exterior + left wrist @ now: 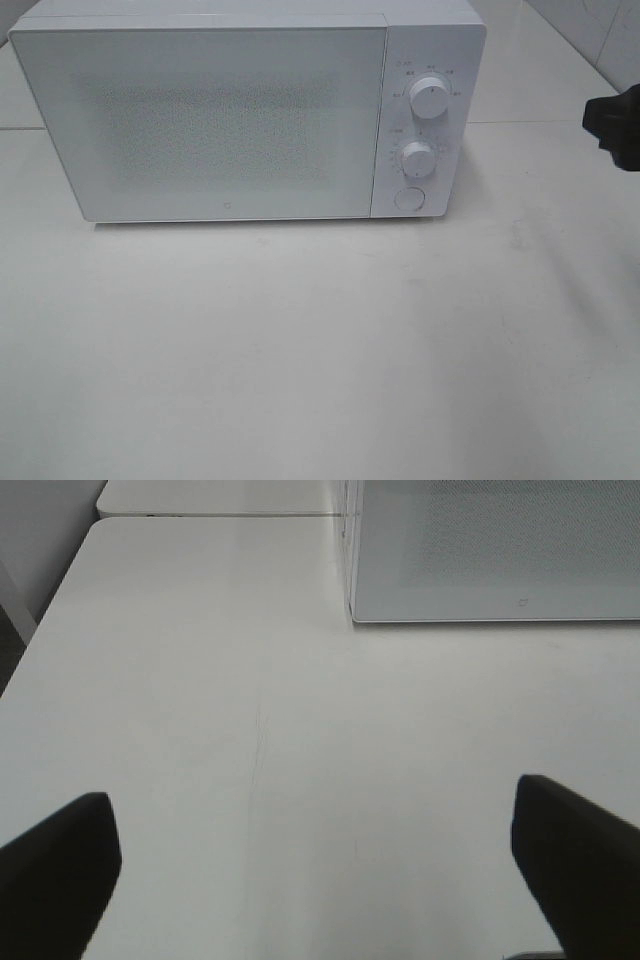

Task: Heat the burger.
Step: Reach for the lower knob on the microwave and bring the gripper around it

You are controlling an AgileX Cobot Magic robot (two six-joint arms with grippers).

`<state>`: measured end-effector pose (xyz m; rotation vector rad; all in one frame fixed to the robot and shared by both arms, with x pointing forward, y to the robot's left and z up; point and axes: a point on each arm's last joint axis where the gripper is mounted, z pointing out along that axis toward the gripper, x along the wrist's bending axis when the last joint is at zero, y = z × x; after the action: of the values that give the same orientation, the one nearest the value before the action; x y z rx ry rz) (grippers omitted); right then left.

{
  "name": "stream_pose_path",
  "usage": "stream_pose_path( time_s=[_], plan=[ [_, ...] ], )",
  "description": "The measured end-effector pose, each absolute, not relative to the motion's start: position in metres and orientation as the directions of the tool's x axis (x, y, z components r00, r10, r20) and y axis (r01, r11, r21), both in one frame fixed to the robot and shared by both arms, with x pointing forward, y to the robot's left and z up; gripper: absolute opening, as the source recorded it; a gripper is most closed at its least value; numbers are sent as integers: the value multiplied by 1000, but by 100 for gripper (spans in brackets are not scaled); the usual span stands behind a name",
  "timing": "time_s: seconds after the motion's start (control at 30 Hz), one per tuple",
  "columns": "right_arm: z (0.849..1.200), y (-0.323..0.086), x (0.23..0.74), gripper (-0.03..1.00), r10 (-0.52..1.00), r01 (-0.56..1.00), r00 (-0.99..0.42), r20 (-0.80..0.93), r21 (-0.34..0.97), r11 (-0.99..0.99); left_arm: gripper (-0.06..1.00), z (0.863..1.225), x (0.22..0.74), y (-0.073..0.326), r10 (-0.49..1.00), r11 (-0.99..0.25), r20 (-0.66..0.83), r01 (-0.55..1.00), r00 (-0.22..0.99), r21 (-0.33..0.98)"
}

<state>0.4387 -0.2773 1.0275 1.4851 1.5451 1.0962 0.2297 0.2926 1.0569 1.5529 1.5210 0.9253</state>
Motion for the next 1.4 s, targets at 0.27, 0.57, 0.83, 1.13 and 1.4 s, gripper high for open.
stream_pose_path(
  time_s=[0.27,0.57,0.83,1.13,1.4],
  plan=[
    [992,-256,446,75,985,385,-165,56,923,12,99,1057,230,293,1000,-2,-12,449,28,893],
    [957,-233,448,75,988,364,-145,43,931,13,99,1057,230,293,1000,-2,-12,449,28,893],
    [944,-209,447,75,985,304,-164,-47,948,95,99,1057,230,293,1000,-2,-12,449,28,893],
    [931,-185,438,75,997,254,-64,-46,965,61,99,1057,230,293,1000,-2,-12,449,28,893],
    [927,-166,447,75,999,248,-34,-27,968,34,99,1057,230,293,1000,-2,-12,449,28,893]
  ],
)
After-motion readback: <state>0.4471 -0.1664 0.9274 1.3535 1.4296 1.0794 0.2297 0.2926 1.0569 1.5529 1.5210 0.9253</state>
